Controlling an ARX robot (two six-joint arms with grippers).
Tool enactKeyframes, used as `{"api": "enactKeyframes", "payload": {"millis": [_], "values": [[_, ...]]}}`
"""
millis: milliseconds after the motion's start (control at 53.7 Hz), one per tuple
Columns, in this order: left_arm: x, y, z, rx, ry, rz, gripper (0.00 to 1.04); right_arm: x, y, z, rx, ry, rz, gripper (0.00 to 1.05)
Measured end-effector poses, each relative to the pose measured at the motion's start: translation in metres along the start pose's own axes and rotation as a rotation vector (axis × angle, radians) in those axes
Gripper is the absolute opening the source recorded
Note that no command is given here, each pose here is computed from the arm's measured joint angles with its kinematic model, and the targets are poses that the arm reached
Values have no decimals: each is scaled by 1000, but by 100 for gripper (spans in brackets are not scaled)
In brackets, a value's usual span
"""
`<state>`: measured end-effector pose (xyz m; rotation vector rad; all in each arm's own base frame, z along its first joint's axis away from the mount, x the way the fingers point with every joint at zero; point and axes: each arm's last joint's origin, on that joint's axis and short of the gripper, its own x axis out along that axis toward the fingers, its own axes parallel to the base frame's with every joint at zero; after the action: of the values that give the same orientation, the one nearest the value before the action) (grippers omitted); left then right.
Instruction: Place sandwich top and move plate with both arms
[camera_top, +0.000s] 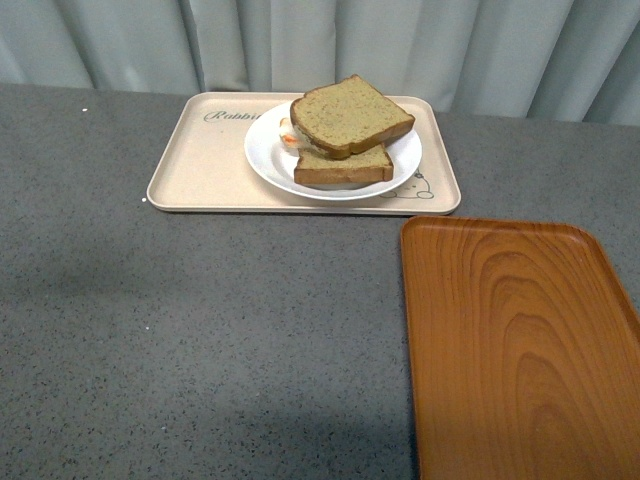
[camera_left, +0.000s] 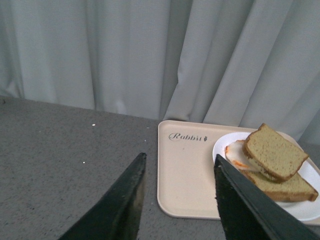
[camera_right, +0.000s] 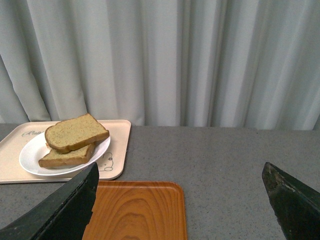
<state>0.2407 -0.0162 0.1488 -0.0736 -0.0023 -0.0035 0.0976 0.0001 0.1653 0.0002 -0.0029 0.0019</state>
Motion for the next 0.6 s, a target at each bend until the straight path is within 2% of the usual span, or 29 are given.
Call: {"api": "enactKeyframes", "payload": {"millis": [168,335,596], "values": [[-32,12,3,52,20,-10,4,0,0,0,0,0,0,96],[-52,15,15,58,15,4,4,0,0,0,0,0,0,96],[-78,15,15,65,13,2,4,0,0,0,0,0,0,96]]}}
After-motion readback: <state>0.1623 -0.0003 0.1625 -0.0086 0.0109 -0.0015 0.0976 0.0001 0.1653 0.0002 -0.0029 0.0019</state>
